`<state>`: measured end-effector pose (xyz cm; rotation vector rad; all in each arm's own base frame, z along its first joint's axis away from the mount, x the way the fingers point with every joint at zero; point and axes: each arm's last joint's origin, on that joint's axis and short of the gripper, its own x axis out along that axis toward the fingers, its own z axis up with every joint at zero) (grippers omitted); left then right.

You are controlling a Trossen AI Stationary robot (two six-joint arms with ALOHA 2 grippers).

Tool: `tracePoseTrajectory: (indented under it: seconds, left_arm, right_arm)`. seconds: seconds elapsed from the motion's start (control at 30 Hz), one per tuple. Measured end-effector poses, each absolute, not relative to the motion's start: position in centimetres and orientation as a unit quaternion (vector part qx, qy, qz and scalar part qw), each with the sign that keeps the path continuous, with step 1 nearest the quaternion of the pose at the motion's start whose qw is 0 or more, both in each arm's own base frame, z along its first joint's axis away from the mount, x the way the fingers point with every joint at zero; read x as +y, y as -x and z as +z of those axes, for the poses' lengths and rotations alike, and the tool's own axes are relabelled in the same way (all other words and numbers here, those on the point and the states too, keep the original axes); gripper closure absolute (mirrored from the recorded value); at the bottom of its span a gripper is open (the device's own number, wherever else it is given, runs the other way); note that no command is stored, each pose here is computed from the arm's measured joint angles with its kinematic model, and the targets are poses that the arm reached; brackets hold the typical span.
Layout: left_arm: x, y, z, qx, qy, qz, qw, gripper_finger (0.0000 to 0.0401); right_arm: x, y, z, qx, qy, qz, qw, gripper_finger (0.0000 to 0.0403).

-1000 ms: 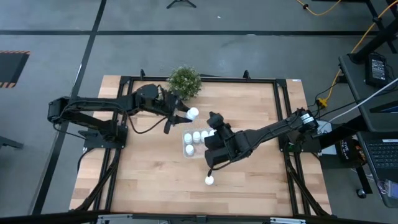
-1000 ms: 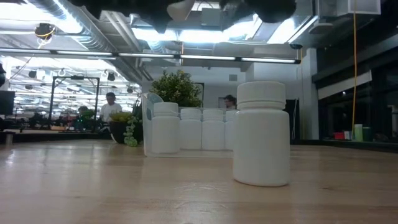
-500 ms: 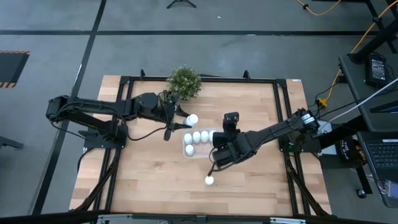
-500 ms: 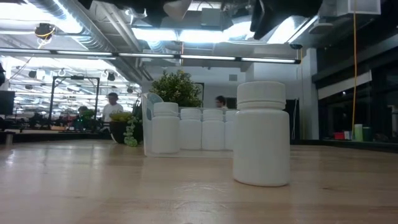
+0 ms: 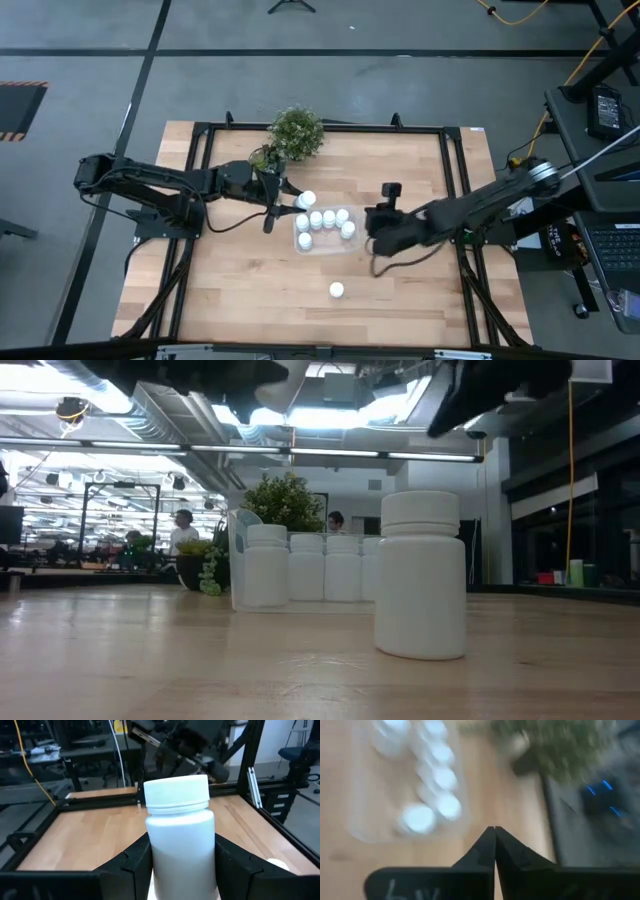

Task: Pick and place pill bottles into a basket
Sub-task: Put the right pill bottle into the bin

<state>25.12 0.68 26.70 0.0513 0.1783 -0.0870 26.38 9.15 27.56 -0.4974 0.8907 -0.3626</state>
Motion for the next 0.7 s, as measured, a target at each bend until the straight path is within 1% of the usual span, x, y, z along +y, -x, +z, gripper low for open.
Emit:
tracePoseTrajectory:
  seconds: [0.13, 0.2, 0.3, 0.4, 0.47, 0.57, 0.7]
  left_arm:
    - [0.7, -25.3, 26.9, 0.07, -0.035, -0.044, 0.996, 0.0242]
    - [0.7, -25.5, 27.0, 0.059, -0.036, -0.044, 0.997, 0.0242]
    - [0.7, -25.9, 27.0, 0.046, -0.043, -0.044, 0.997, 0.0242]
    - [0.7, -26.7, 26.7, 0.028, -0.047, -0.044, 0.998, 0.0242]
    - [0.8, -27.3, 26.2, 0.024, -0.048, -0.043, 0.998, 0.0242]
    - [0.8, -28.2, 25.6, 0.012, -0.049, -0.043, 0.998, 0.0242]
    - [0.8, -29.1, 25.0, -0.01, -0.05, -0.042, 0.998, 0.0242]
  right_arm:
    - [8.4, -24.5, 28.2, 0.295, 0.202, -0.108, 0.928, 0.0383]
    - [7.9, -23.9, 28.0, 0.228, 0.188, -0.085, 0.951, 0.0377]
    - [7.3, -23.5, 26.7, 0.136, 0.172, -0.055, 0.974, 0.0374]
    - [6.6, -23.1, 25.5, 0.054, 0.166, -0.05, 0.983, 0.0375]
    - [6.0, -23.0, 24.8, 0.024, 0.162, -0.064, 0.984, 0.0375]
    - [5.5, -22.9, 24.9, -0.011, 0.149, -0.081, 0.985, 0.0366]
    - [5.3, -23.4, 25.5, -0.008, 0.14, -0.067, 0.988, 0.0334]
